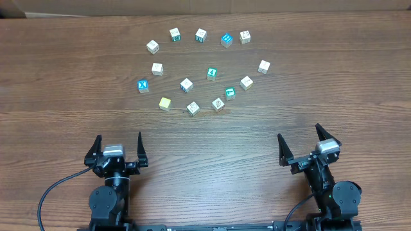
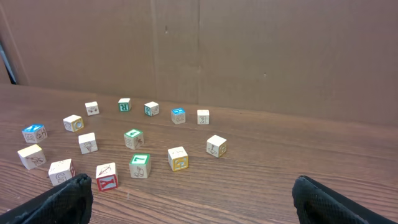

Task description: Form a horizontal line

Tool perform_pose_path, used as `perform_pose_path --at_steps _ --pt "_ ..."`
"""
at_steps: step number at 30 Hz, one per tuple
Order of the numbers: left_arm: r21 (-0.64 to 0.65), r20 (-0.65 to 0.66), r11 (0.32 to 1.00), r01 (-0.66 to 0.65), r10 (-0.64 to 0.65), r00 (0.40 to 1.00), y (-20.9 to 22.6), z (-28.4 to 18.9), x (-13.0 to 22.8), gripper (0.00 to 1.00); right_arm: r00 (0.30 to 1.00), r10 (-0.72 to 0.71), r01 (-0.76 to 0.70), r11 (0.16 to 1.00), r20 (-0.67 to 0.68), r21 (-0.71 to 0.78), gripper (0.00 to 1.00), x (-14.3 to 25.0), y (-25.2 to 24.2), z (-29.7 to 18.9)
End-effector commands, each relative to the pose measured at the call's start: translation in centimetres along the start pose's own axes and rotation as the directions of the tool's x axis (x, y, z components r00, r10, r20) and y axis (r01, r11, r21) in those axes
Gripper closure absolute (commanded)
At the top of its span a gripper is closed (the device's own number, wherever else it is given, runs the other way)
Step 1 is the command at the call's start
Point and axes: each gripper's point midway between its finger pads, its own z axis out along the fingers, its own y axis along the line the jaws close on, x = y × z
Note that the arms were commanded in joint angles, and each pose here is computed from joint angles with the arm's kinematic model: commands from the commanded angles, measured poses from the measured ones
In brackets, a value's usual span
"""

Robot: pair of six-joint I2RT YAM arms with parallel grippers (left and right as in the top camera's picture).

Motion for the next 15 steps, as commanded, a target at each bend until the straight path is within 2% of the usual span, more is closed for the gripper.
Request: perform_pose_path --at_steps 1,11,15 --pt "0.014 0.008 1.000 -0.018 0.018 1.000 -0.3 0.0 -0.1 0.01 1.000 0.001 -0.001 1.000 0.007 0.012 0.00 0.1 -0.2 0.0" --pt "0.000 0.015 1.000 -0.017 0.017 1.000 0.0 0.0 -0.3 0.00 1.000 0.001 -0.001 1.000 0.007 0.012 0.00 0.1 -0.2 0.0" --pt "0.108 0.031 0.994 -0.018 0.014 0.999 -1.9 -0.2 -0.7 0.00 1.000 0.001 -0.001 1.000 0.007 0.012 0.00 0.1 -0.2 0.0"
